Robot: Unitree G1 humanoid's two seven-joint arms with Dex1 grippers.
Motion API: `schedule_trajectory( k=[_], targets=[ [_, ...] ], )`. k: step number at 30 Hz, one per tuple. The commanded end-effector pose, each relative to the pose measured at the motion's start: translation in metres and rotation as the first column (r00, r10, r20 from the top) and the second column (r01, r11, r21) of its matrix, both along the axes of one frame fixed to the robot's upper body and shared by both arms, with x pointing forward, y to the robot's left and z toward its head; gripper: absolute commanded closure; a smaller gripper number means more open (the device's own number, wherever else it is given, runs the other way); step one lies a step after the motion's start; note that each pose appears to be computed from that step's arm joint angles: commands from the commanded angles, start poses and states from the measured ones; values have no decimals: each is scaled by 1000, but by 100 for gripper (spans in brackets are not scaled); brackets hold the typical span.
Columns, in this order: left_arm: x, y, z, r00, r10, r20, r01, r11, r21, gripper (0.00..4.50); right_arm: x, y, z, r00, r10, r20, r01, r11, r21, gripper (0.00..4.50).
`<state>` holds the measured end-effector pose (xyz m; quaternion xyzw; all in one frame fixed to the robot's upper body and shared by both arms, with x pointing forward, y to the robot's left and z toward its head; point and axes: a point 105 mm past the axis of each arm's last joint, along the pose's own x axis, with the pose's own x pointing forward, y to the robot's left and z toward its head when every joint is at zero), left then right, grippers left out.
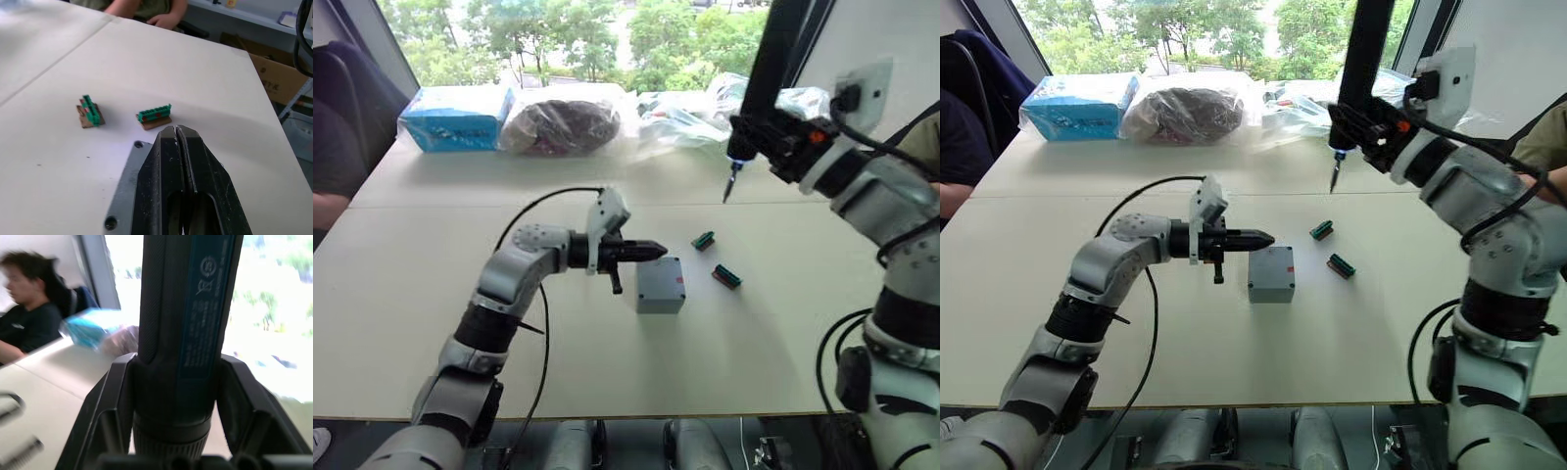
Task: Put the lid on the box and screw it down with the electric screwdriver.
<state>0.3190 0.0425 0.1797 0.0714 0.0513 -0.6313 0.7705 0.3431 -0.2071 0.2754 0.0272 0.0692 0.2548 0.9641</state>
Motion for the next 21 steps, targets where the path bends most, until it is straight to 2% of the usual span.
schedule_trajectory(
  k=[1,4,6,13,21],
  targets=[
    [-5,20,6,995,-33,89,23,994,106,450,-13,-58,-39,936,-153,-316,137,988,-73,270],
    [-25,21,-4,986,-138,97,116,973,200,450,-24,-73,-69,843,-177,-509,167,984,-65,270],
    [-36,19,-9,977,-187,100,161,961,223,450,-26,-77,-82,803,-186,-566,181,981,-65,270],
    [-53,5,-9,965,-227,128,197,957,214,450,-26,-89,-113,712,-240,-659,207,970,-130,270],
    [-56,9,-12,973,-203,106,176,959,223,450,-18,-97,-129,683,-281,-674,199,960,-198,270]
  ],
)
